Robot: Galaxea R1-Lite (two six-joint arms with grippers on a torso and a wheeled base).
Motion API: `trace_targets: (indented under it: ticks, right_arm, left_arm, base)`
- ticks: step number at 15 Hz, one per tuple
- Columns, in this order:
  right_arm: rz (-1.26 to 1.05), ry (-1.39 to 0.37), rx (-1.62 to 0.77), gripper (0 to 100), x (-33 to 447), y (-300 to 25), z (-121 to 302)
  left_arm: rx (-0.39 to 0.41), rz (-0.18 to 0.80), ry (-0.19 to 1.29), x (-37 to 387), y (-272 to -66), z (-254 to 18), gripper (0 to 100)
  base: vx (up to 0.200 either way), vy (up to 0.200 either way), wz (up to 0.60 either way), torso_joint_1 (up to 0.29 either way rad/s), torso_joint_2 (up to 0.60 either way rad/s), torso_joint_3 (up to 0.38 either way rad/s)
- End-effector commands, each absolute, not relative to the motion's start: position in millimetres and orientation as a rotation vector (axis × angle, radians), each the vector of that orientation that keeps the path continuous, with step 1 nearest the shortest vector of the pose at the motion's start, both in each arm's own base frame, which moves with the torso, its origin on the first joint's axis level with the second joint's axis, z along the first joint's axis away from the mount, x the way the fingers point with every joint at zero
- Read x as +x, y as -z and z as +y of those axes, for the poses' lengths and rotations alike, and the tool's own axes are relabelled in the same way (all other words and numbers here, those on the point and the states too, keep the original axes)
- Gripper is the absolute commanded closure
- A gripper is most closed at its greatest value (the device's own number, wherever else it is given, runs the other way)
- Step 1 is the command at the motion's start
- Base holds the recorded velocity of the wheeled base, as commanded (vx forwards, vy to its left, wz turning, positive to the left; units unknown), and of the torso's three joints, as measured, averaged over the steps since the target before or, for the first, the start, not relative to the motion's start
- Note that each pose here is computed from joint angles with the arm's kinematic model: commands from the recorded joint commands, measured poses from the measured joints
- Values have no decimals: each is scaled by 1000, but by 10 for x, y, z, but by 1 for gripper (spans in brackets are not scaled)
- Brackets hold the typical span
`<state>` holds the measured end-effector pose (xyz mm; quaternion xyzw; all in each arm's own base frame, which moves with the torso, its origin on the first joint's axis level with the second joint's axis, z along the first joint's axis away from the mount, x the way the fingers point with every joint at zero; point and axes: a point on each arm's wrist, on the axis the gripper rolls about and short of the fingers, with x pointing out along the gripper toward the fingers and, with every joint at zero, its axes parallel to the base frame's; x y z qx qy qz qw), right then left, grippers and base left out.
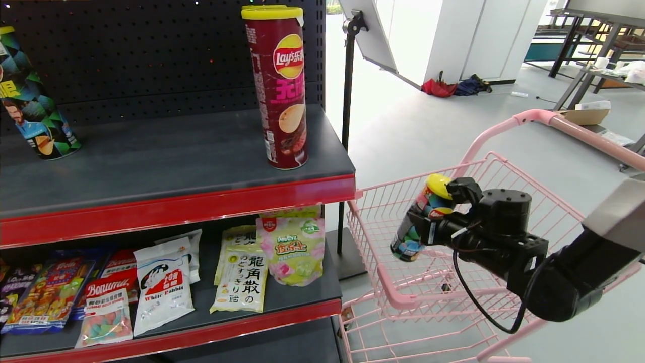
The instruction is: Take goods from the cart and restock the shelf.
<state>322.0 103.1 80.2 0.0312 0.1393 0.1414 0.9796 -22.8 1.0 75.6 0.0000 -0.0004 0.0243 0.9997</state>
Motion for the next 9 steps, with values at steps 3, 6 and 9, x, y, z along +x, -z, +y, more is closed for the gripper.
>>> trace_targets:
  ticks: [3,6,9]
  right_arm:
    - [52,-271,3,100,3257,-2072,947]
    - [94,-270,-61,100,2816,-2689,809]
    - [89,-256,-80,100,2086,-2987,607]
  left_arm:
    - [0,-2,-49,-228,-756,10,0]
    - [0,-2,-49,-228,-756,10,0]
    - [-2,-2,-48,-228,-756,10,0]
  base:
    - [0,0,0,0,0,0]
    - [0,0,0,0,0,0]
    - [0,0,0,0,0,0]
